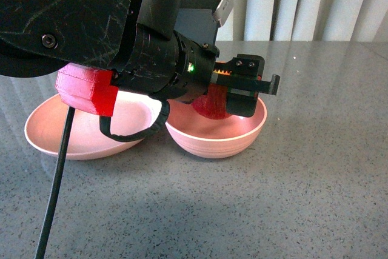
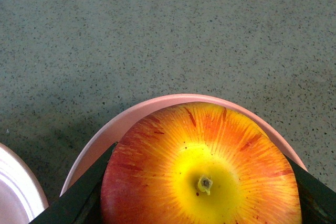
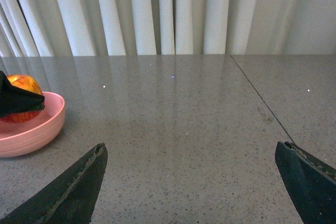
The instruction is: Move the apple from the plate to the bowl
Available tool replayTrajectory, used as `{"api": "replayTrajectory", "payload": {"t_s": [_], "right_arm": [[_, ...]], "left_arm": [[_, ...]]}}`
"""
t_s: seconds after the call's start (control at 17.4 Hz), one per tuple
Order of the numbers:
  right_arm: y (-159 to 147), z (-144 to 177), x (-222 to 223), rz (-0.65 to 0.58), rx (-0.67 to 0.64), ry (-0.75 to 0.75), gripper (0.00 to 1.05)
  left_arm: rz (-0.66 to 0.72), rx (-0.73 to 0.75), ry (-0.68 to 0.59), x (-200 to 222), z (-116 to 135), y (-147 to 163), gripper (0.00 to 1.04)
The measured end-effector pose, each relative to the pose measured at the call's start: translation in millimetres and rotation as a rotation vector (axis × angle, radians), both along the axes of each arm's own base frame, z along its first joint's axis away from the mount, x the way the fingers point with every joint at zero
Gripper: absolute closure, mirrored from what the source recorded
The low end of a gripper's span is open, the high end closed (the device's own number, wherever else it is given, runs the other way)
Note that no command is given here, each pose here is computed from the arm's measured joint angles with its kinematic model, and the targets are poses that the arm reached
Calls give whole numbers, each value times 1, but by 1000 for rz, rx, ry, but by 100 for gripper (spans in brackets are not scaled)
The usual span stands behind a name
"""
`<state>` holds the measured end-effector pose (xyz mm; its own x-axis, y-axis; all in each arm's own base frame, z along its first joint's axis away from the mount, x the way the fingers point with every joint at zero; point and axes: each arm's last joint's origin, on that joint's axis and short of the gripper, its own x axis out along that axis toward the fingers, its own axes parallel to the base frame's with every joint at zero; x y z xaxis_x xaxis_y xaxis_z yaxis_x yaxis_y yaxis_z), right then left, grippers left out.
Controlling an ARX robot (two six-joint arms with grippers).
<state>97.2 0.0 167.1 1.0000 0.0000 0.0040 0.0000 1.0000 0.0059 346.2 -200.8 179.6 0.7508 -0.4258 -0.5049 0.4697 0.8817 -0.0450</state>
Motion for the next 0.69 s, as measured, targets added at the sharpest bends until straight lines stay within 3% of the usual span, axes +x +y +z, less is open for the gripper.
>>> {"api": "replayTrajectory", "payload": {"t_s": [0.52,0.57,0.69], "right_arm": [[0,0,0,0,0,0,7],[0,0,0,0,0,0,7],[0,0,0,0,0,0,7]], "left_arm": [[3,-9,30,8,-9,-1,35],[-3,-16,36,8,-9,-1,32],[-10,-21,35,9,-8,-2,11]]}}
